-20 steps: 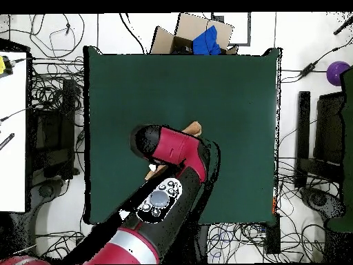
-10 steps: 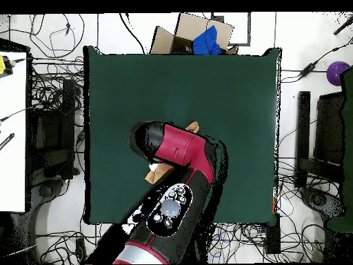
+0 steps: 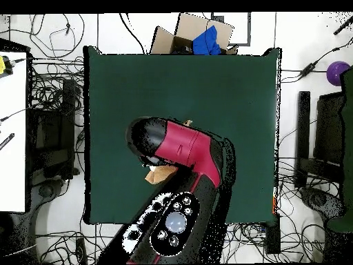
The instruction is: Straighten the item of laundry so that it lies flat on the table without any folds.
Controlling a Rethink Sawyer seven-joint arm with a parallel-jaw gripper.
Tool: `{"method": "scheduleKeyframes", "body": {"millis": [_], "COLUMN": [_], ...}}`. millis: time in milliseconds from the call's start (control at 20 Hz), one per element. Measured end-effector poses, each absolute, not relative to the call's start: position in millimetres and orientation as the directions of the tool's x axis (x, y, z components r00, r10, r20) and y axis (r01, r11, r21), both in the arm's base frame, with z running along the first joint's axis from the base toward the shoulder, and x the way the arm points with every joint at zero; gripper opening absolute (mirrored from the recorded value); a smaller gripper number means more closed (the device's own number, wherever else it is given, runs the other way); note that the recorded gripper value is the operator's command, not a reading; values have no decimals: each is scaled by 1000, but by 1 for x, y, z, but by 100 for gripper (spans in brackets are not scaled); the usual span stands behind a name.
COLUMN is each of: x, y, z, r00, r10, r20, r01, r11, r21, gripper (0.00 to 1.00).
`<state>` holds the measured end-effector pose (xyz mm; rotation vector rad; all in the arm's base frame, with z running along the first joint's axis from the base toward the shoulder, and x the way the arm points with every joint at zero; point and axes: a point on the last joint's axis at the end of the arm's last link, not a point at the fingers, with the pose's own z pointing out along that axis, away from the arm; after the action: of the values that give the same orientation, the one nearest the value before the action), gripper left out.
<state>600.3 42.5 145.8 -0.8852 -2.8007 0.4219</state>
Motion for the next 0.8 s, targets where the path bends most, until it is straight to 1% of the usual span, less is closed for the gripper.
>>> {"method": "scheduleKeyframes", "body": {"millis": [500,800], "x": [604,609], "y": [49,48], "z": [176,187], "r00": [-814,-819], "r10": [566,558], "r20": [129,136], "r01": [507,499], "r11": [802,808], "r21": [-317,-313], "gripper": [0,0]}}
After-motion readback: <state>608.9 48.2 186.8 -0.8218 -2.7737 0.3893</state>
